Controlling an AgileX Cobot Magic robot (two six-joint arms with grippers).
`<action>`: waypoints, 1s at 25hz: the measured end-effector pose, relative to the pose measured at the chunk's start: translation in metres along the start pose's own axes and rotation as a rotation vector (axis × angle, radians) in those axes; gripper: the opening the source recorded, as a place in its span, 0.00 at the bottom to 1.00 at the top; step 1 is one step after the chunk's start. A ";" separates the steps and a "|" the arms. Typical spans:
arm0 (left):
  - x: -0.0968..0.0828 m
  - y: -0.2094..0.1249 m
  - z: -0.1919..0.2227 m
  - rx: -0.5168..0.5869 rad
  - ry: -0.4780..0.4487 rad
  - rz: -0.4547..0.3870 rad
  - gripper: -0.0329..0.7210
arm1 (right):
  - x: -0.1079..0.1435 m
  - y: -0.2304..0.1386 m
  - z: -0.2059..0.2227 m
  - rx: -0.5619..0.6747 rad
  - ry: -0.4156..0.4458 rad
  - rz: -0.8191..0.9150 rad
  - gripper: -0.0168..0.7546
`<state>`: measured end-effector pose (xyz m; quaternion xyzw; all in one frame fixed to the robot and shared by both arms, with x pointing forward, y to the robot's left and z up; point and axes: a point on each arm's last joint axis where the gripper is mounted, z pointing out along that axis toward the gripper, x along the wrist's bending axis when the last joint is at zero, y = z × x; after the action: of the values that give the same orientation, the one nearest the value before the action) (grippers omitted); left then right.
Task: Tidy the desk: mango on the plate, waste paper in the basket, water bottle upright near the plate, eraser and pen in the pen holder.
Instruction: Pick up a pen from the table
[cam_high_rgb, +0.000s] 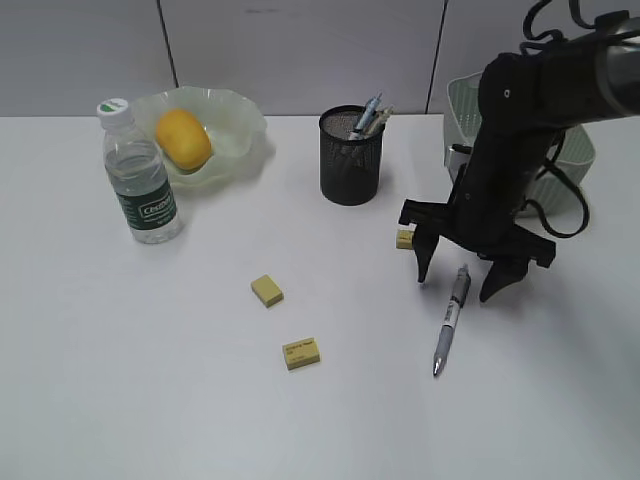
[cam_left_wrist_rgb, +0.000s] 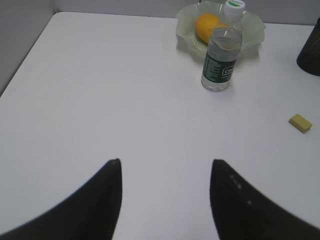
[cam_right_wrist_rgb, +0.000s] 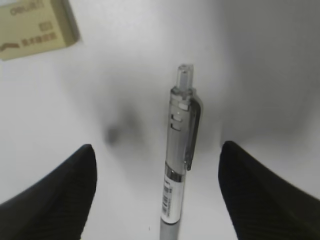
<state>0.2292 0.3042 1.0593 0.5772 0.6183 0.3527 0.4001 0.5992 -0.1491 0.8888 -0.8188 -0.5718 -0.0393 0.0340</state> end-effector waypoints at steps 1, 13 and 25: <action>0.000 0.000 0.000 0.000 0.000 0.000 0.61 | 0.000 0.000 0.002 0.003 -0.006 -0.001 0.79; 0.000 0.000 0.000 0.000 0.000 0.000 0.60 | -0.004 -0.001 0.013 0.030 -0.044 -0.005 0.76; 0.000 0.000 0.000 0.000 0.000 0.000 0.57 | -0.003 0.001 0.015 0.024 -0.043 -0.007 0.45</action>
<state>0.2292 0.3042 1.0593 0.5772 0.6183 0.3527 0.4001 0.5997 -0.1506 0.8739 -0.8170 -0.5757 -0.0148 0.0312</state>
